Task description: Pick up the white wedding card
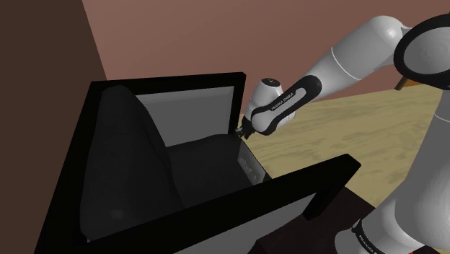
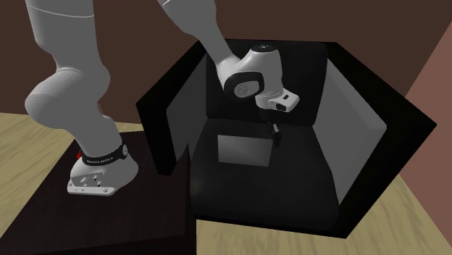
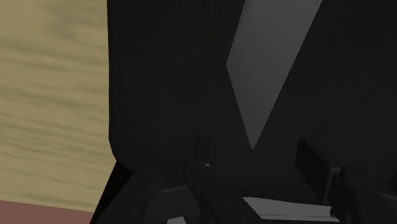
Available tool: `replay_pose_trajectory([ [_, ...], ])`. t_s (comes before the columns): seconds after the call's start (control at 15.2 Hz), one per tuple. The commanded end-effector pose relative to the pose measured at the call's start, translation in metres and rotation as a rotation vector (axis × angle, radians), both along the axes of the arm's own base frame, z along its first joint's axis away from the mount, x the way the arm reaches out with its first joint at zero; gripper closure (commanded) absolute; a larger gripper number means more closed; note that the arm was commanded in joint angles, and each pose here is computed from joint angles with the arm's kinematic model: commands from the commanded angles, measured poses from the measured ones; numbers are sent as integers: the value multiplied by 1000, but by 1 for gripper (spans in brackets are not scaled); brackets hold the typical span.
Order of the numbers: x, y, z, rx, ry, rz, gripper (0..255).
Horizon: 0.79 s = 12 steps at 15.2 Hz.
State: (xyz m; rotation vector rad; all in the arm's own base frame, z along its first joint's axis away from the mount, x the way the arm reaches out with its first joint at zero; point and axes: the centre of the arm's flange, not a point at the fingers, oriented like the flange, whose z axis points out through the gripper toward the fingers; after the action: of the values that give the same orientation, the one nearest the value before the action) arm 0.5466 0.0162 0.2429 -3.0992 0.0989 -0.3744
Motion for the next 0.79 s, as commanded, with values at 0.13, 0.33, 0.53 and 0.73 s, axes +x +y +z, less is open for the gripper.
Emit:
replay_pose_trajectory([
  [0.13, 0, 0, 0, 0, 0, 0, 255],
  [0.33, 0, 0, 0, 0, 0, 0, 255],
  [0.53, 0, 0, 0, 0, 0, 0, 255],
  [0.73, 0, 0, 15, 0, 0, 0, 255],
])
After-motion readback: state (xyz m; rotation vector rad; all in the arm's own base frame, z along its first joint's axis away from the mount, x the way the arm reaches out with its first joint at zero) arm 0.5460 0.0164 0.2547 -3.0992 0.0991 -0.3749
